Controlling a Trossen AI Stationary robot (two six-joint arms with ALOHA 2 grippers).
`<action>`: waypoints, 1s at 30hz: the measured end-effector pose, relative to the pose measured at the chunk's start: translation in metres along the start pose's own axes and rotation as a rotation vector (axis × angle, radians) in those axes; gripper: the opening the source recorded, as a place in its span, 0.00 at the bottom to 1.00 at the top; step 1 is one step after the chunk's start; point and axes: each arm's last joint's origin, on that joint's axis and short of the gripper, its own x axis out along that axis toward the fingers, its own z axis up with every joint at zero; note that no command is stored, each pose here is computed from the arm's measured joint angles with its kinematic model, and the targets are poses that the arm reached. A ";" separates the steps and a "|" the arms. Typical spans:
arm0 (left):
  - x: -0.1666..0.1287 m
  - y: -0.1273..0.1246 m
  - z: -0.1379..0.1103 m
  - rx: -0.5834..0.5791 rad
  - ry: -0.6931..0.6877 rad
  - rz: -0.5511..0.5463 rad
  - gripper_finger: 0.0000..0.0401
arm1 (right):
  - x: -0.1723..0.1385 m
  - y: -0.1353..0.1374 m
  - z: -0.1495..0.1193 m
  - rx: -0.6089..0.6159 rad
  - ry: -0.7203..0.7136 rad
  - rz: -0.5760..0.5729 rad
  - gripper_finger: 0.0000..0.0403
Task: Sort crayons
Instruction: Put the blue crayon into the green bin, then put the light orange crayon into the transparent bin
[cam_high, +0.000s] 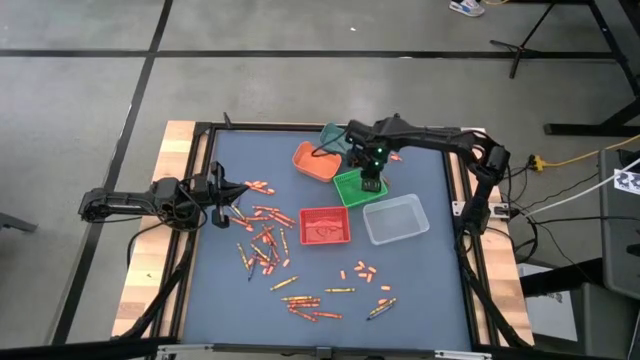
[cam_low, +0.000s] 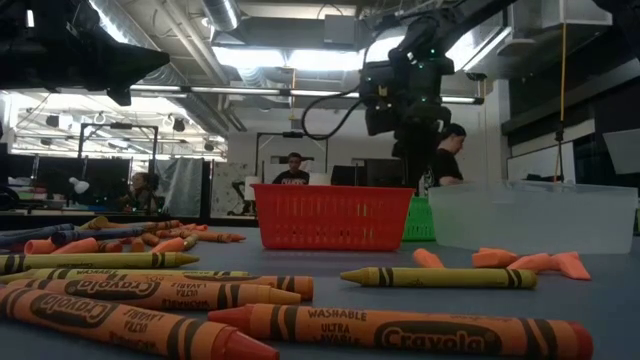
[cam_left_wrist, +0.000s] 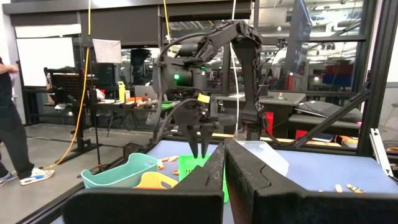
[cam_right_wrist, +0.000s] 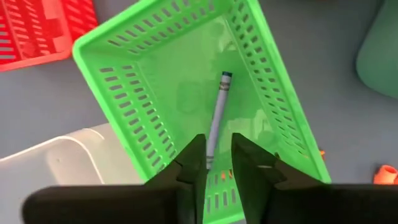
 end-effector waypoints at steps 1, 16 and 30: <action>0.000 0.000 0.000 0.000 0.000 0.000 0.00 | 0.000 0.001 0.001 -0.004 -0.001 -0.007 0.22; 0.000 0.000 0.000 -0.006 0.001 -0.001 0.00 | -0.013 -0.035 -0.024 0.103 0.059 -0.067 0.24; 0.000 0.000 0.000 -0.006 0.001 0.000 0.00 | -0.006 -0.115 -0.090 0.436 -0.027 -0.158 0.24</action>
